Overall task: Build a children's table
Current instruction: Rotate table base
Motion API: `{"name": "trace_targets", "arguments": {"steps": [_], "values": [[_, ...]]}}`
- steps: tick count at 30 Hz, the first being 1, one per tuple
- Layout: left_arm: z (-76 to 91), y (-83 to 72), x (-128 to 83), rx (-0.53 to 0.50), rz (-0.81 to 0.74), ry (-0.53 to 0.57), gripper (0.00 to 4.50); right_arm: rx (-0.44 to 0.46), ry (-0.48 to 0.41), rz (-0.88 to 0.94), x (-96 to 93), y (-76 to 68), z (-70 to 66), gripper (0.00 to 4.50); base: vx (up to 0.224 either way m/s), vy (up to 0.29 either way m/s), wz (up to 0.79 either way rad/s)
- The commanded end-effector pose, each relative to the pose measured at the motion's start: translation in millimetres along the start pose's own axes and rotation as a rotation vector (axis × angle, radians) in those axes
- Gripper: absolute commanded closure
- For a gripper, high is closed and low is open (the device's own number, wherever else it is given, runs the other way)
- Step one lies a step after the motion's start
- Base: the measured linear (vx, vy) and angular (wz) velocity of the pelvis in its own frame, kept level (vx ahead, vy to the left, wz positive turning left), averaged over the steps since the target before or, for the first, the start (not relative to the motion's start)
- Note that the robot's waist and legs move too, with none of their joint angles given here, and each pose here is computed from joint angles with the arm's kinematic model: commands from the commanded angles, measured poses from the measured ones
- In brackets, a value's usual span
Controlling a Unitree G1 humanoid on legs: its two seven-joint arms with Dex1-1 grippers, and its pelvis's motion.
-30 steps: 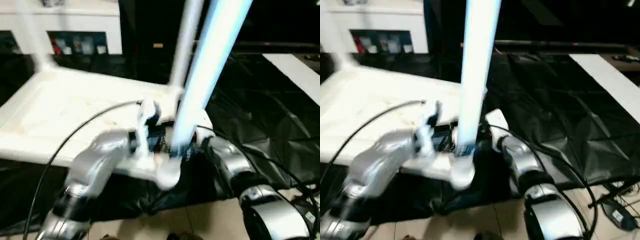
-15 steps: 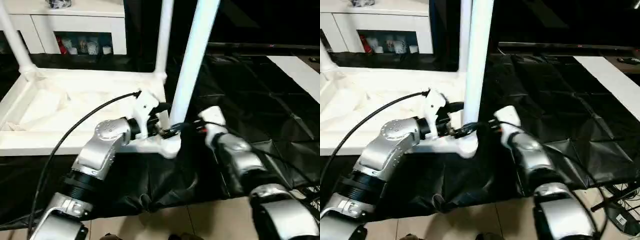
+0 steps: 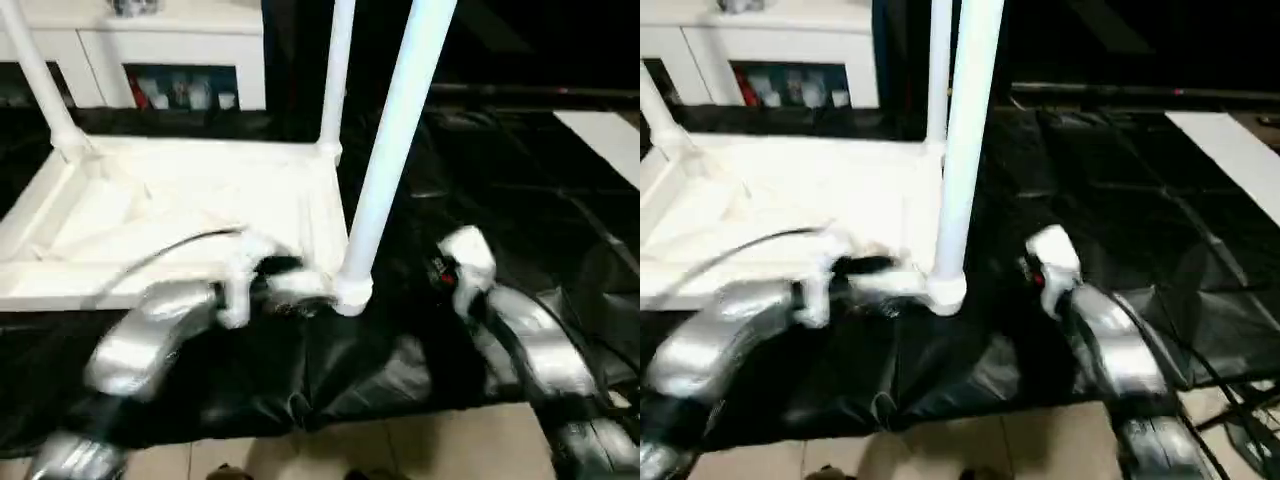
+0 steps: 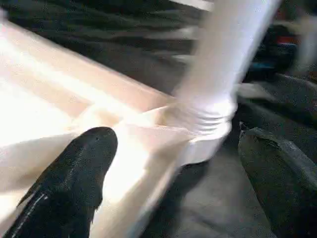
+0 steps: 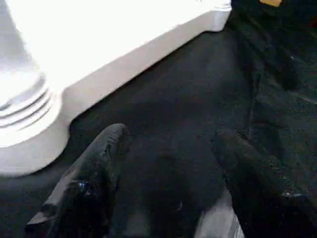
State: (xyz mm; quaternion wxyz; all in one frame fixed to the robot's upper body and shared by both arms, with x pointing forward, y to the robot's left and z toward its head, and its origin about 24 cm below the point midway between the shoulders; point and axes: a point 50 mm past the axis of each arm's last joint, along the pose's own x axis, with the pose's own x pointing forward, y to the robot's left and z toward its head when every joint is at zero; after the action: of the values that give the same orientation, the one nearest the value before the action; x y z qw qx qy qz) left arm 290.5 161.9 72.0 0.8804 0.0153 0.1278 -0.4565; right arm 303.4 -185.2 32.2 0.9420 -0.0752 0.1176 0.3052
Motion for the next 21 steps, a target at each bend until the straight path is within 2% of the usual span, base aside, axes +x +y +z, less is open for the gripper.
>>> {"name": "trace_targets", "arguments": {"steps": [1,2,3,5,8,9,10,11,15,16,18,21], "values": [[9.5,1.8,2.2,0.014,0.054,-0.05,0.02,-0.012,-0.029,-0.011,0.4,-0.4,10.9,1.38,0.0,0.0,0.0],[13.4,16.1,-3.5,0.013,0.3,-0.112,0.02,0.008,-0.02,-0.101,-1.0,1.7,12.8,1.38,0.0,0.0,0.0],[13.4,16.1,-3.5,0.013,0.3,-0.112,0.02,0.008,-0.02,-0.101,-1.0,1.7,12.8,1.38,0.0,0.0,0.0],[14.2,20.5,-16.4,-0.015,0.566,-0.197,0.02,0.001,-0.094,-0.278,-5.6,8.3,23.1,1.38,0.0,0.0,0.0],[12.2,17.0,-20.0,0.013,0.645,-0.207,0.02,-0.028,-0.141,-0.323,-8.8,15.8,29.1,1.38,0.0,0.0,0.0],[11.5,16.4,-19.7,0.014,0.656,-0.206,0.02,-0.025,-0.144,-0.322,-8.3,17.3,29.7,1.38,0.0,0.0,0.0],[10.5,13.3,-16.2,0.042,0.701,-0.2,0.02,-0.001,-0.16,-0.304,-3.7,25.6,32.7,1.38,0.0,0.0,0.0],[10.5,13.3,-16.2,0.042,0.701,-0.2,0.02,-0.001,-0.16,-0.304,-3.7,25.6,32.7,1.38,0.0,0.0,0.0],[9.8,14.6,-12.8,0.055,0.757,-0.166,0.02,0.026,-0.169,-0.277,2.5,32.5,33.7,1.38,0.004,-0.066,0.58],[7.2,17.7,-13.7,0.027,0.807,-0.145,0.02,0.072,-0.166,-0.281,5.2,33.8,31.5,1.38,0.036,-0.075,0.33],[4.5,18.2,-15.0,0.01,0.833,-0.13,0.02,0.098,-0.153,-0.282,5.4,34.3,28.5,1.38,0.055,-0.181,0.63],[3.0,15.8,-16.7,0.026,0.845,-0.112,0.02,0.1,-0.128,-0.259,3.0,36.8,22.7,1.38,0.031,-0.164,0.23]]}}
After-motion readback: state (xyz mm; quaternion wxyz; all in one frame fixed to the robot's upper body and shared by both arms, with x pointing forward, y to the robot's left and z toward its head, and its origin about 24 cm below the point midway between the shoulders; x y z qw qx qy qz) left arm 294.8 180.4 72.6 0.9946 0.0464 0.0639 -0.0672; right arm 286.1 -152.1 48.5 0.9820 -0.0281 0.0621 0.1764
